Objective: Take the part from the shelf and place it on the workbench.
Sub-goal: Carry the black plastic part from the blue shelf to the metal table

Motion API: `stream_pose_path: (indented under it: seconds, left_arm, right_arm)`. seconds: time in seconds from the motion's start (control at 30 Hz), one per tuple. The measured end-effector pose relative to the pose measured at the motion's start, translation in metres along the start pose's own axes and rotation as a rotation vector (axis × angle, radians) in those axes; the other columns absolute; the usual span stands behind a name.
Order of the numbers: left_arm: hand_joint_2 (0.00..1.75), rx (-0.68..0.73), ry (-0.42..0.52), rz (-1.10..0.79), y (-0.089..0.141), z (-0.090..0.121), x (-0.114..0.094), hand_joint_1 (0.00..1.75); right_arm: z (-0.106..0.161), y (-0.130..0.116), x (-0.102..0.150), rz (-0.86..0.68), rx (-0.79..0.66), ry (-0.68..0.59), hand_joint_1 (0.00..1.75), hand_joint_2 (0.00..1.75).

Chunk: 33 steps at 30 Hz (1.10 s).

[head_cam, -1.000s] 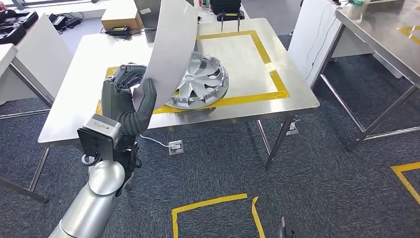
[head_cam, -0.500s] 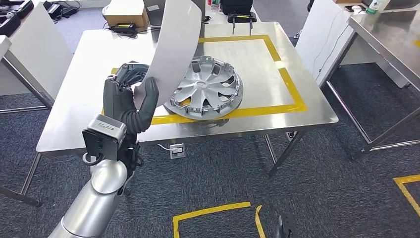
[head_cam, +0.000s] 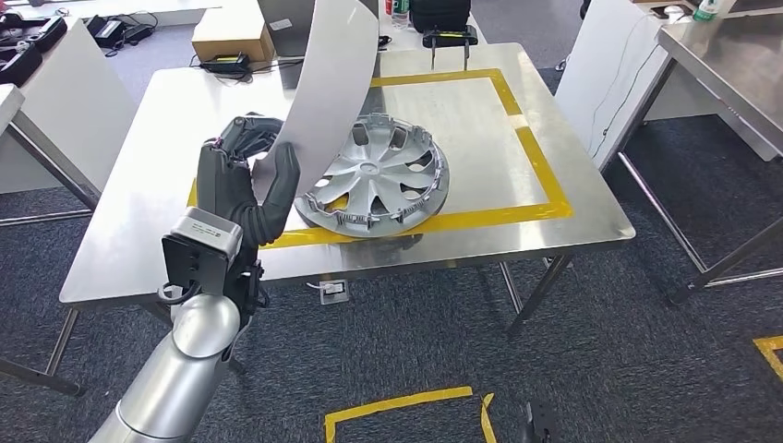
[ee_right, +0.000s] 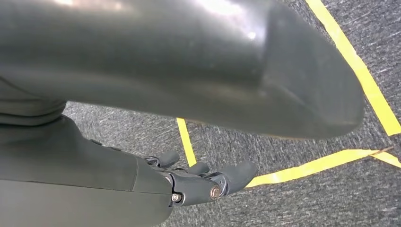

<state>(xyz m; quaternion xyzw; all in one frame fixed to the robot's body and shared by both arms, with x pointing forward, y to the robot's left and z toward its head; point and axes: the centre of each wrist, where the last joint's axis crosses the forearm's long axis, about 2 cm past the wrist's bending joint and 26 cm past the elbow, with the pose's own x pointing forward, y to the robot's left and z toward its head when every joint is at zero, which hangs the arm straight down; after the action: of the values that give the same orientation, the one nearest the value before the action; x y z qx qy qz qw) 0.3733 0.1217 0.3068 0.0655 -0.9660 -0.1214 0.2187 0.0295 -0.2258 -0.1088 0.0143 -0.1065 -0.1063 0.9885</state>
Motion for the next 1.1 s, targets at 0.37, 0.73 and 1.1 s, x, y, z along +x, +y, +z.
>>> stream_pose_path:
  seconds: [0.37,0.73,1.1]
  left_arm:
    - [1.75,-0.001,0.002,0.001,-0.0006,-0.0022,-0.0006,1.75]
    - [1.75,0.001,0.007,0.013,-0.0048,-0.0029,0.0011,1.75]
    - [1.75,-0.006,0.010,0.015,-0.0054,-0.0002,0.0007,1.75]
  right_arm:
    - [0.0001,0.0012,0.0004,-0.002,0.000,-0.001,0.00,0.00]
    - [0.0002,0.0021,0.0002,0.001,-0.001,0.000,0.00,0.00]
    - [0.0004,0.0030,-0.0005,-0.002,0.000,0.003,0.00,0.00]
